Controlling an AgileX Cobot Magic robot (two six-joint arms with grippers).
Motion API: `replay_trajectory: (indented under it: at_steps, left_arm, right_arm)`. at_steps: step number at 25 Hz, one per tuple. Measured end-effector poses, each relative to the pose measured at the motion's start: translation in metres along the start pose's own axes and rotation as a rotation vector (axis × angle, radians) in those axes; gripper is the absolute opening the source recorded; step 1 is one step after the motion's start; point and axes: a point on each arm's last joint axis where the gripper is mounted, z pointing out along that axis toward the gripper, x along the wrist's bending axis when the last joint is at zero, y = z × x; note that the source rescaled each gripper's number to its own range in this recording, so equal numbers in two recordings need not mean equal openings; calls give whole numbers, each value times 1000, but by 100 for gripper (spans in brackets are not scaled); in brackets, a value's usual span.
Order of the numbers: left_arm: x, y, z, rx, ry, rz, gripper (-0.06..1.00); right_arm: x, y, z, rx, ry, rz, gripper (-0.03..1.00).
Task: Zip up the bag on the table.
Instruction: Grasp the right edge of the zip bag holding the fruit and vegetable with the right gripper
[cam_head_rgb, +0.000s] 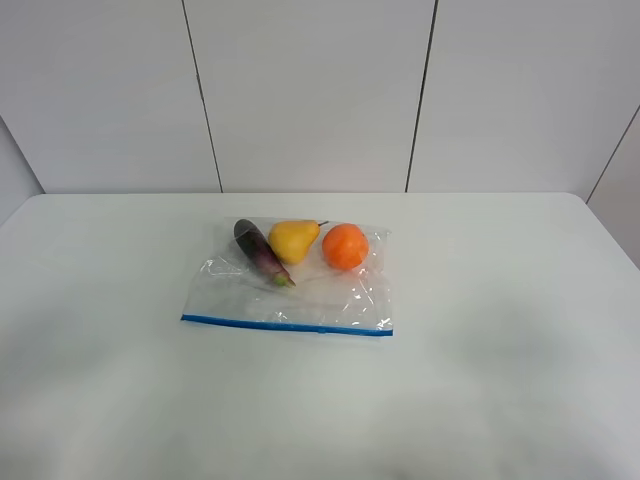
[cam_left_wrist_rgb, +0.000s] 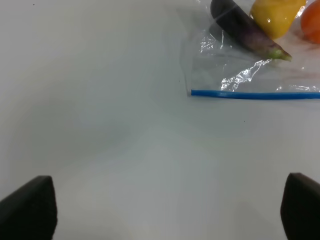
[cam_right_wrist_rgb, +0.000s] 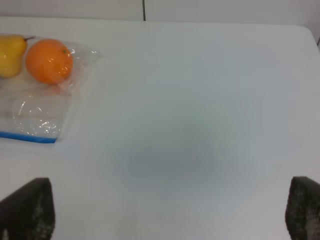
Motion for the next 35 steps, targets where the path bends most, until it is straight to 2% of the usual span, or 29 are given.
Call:
replay_trajectory:
  at_steps: [13, 15, 19, 22, 24, 28, 31, 35]
  left_arm:
    - [0, 0, 0, 0, 0, 0, 100]
    - [0, 0, 0, 0, 0, 0, 100]
    - [0, 0, 0, 0, 0, 0, 100]
    - [0, 0, 0, 0, 0, 0, 100]
    - [0, 0, 0, 0, 1, 0, 100]
    - [0, 0, 0, 0, 1, 0, 100]
    - [0, 0, 0, 0, 1, 0, 100]
    - [0, 0, 0, 0, 1, 1, 100]
  right_arm:
    - [0, 2, 0, -1, -4, -2, 100]
    - [-1, 12, -1, -14, -13, -6, 100]
    - [-3, 57, 13, 8, -5, 31, 100]
    - [-1, 93, 43, 127, 52, 91, 100]
    - [1, 114, 77, 245, 100, 139, 100]
    - [7, 136, 139, 427, 209, 205, 100]
    - [13, 134, 192, 557, 304, 269, 100]
    - [21, 107, 257, 733, 429, 380, 100]
